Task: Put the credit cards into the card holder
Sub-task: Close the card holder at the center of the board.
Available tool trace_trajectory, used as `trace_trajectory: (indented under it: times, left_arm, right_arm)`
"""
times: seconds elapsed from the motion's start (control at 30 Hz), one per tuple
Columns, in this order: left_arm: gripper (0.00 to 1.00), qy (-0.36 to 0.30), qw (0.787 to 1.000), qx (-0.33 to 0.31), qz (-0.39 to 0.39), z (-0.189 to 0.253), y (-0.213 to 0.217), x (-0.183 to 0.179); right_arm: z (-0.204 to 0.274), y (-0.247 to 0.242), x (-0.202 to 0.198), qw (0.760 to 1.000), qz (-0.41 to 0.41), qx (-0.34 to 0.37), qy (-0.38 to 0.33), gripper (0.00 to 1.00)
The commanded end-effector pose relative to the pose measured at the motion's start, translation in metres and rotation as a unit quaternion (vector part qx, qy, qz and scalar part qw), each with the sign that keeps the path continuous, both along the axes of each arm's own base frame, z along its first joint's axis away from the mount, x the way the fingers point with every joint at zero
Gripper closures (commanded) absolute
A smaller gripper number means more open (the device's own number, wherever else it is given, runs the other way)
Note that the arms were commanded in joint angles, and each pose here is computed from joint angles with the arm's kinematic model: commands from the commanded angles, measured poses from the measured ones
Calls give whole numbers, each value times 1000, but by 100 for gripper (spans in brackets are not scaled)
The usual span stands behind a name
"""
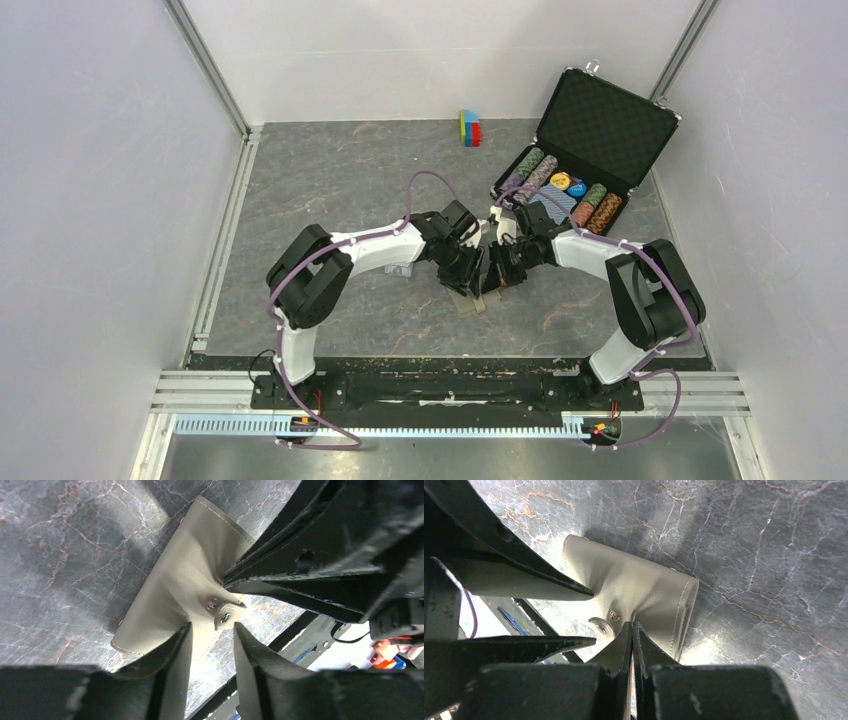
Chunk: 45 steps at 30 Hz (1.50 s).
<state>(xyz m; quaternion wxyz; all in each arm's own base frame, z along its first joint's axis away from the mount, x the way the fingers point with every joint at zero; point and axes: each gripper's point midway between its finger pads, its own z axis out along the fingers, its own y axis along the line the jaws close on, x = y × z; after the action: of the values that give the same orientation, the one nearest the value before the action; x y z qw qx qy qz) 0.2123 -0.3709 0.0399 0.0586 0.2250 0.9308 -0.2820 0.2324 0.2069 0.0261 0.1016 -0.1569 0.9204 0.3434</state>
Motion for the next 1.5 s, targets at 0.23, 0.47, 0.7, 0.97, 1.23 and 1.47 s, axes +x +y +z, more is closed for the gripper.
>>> trace_trajectory:
  times: [0.23, 0.47, 0.7, 0.97, 1.23, 1.47]
  left_arm:
    - [50, -107, 992, -68, 14, 66, -12, 29]
    - [47, -86, 995, -50, 28, 49, -6, 36]
    - [45, -40, 999, -6, 30, 5, 8, 32]
    - [61, -9, 999, 35, 26, -25, 19, 23]
    - [95, 0, 996, 79, 50, -25, 40, 15]
    - [83, 4, 997, 55, 50, -5, 41, 2]
  right_arm:
    - [21, 2, 16, 999, 4, -6, -34, 100]
    - [27, 1, 16, 999, 3, -3, -39, 100]
    - [28, -10, 13, 999, -8, -22, -37, 100]
    - [28, -21, 7, 999, -15, -41, -26, 100]
    - [13, -26, -9, 999, -8, -53, 9, 100]
    - [-6, -20, 6, 999, -5, -50, 10, 100]
